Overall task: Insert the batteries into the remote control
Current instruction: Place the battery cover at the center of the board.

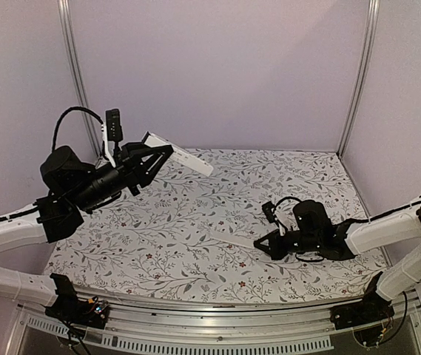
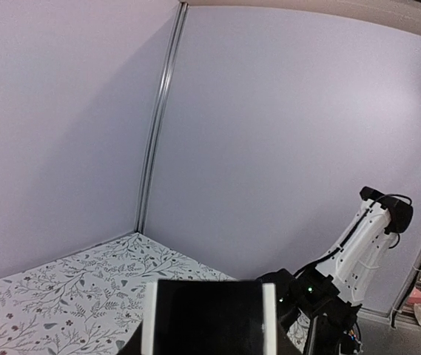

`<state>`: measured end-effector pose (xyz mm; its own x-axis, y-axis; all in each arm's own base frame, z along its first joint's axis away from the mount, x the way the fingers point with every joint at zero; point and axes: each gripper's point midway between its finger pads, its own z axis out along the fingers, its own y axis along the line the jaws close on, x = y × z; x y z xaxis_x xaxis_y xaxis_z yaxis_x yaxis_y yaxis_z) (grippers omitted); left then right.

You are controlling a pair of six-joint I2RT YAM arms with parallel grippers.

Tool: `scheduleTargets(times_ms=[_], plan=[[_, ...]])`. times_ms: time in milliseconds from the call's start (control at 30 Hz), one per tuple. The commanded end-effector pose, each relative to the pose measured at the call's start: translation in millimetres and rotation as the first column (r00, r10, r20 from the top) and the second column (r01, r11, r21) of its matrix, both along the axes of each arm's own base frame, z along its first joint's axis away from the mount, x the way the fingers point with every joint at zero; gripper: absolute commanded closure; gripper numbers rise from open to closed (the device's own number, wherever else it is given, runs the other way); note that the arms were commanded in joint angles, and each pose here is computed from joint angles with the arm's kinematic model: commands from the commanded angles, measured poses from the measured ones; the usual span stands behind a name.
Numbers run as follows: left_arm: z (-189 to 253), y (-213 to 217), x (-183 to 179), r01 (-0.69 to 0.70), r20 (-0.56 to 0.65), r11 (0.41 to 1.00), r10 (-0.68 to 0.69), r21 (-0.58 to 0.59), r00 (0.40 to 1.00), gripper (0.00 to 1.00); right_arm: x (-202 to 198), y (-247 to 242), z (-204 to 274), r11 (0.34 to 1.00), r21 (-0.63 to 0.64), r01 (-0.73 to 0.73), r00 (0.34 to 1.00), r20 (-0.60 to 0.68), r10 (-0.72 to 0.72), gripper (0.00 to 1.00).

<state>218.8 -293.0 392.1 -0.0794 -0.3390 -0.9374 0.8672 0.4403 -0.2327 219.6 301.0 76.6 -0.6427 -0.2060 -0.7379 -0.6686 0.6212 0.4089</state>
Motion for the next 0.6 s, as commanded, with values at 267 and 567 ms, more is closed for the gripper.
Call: scheduleTargets(times_ms=[267, 567], plan=[[-0.4, -6.2, -17.0, 0.083, 0.099, 0.995, -0.087, 0.048, 0.991, 1.0, 31.5, -1.8, -9.9, 0.989, -0.133, 0.069, 0.966, -0.238, -0.099, 0.38], [0.2, -26.7, -50.3, 0.216, 0.212, 0.967, -0.241, 0.138, 0.947, 1.0, -14.5, 9.8, 214.8, 0.929, 0.068, -0.365, 0.728, 0.642, 0.239, 0.01]])
